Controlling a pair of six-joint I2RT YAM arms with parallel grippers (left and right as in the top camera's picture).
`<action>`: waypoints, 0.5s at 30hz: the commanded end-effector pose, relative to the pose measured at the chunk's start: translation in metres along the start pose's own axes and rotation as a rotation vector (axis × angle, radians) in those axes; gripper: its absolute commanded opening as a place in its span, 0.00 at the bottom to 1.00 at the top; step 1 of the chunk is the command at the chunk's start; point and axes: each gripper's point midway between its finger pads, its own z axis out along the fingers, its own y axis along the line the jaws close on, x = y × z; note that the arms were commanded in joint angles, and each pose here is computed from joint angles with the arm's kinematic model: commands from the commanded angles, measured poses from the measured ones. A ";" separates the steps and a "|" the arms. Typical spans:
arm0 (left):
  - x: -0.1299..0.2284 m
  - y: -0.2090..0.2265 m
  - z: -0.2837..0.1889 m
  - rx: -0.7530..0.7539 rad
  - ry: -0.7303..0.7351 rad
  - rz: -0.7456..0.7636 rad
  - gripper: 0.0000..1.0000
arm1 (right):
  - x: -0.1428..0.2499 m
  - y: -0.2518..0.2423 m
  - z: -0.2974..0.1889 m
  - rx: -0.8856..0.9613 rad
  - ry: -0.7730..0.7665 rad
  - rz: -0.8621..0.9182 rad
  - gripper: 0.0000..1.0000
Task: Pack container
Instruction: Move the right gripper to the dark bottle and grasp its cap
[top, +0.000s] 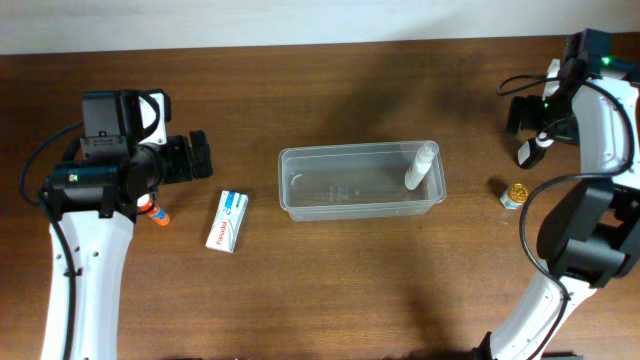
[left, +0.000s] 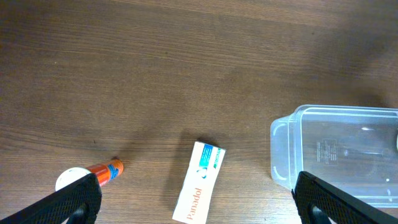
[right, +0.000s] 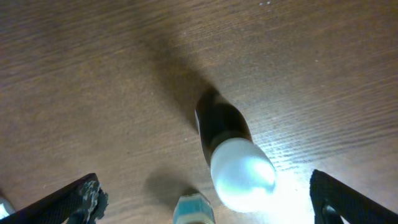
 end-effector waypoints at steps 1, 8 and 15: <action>-0.007 -0.001 -0.004 0.009 -0.020 0.012 0.99 | -0.002 -0.005 0.014 0.001 0.011 0.003 0.99; -0.007 -0.001 -0.004 0.009 -0.021 0.013 0.99 | -0.006 -0.018 0.016 0.007 -0.009 0.031 0.89; -0.007 -0.001 -0.004 0.010 -0.020 0.013 1.00 | -0.007 -0.021 0.017 0.005 -0.015 0.039 0.84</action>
